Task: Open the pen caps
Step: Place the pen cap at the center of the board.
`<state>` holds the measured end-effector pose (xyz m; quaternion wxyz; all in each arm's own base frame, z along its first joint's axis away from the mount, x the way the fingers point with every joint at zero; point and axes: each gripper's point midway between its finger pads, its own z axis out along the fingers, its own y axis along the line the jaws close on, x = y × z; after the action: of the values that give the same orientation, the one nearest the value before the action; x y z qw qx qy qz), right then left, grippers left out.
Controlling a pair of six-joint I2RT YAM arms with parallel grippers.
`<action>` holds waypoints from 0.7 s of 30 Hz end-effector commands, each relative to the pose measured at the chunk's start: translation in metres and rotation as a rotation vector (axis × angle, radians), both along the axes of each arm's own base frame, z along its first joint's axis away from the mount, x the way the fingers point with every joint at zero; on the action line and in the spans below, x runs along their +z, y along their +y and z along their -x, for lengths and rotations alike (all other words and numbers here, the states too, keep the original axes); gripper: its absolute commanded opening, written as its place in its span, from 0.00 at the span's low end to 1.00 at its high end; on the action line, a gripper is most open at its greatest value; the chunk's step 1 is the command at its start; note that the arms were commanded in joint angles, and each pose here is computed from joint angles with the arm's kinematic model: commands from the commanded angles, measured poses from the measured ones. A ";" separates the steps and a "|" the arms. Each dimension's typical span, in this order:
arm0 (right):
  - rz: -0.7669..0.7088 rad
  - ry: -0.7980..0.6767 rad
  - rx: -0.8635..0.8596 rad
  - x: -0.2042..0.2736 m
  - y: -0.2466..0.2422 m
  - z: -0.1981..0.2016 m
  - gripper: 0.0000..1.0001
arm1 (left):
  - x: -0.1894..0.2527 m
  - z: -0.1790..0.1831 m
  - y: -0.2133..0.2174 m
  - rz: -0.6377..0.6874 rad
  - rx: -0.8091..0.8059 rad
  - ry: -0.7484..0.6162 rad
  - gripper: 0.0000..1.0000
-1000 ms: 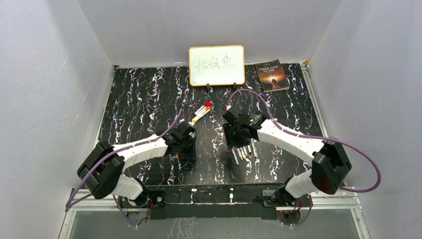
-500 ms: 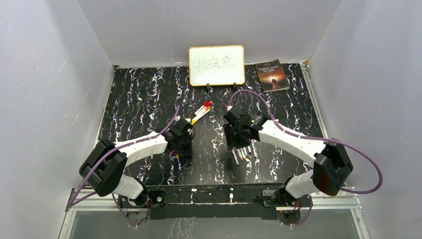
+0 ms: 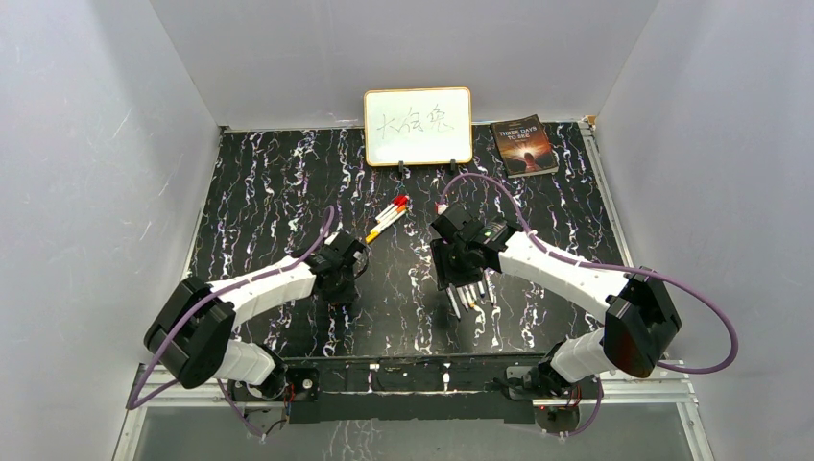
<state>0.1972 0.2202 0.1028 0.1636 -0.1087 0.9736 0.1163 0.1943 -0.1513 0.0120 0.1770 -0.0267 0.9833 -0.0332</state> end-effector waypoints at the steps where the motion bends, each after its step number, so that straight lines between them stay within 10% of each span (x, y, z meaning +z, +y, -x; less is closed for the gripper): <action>1: -0.046 -0.033 0.001 0.006 0.007 -0.003 0.42 | -0.006 0.022 0.031 -0.113 0.037 0.069 0.16; 16: -0.051 -0.030 0.006 0.005 0.009 0.000 0.42 | -0.004 0.023 0.029 -0.105 0.039 0.078 0.26; 21: -0.059 -0.034 0.004 0.007 0.011 -0.001 0.48 | 0.020 0.012 0.020 -0.073 0.032 0.038 0.49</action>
<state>0.1905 0.2208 0.0955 0.1527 -0.1115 0.9747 0.1192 0.1849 -0.1392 0.0133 0.1605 -0.0346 0.9864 -0.0082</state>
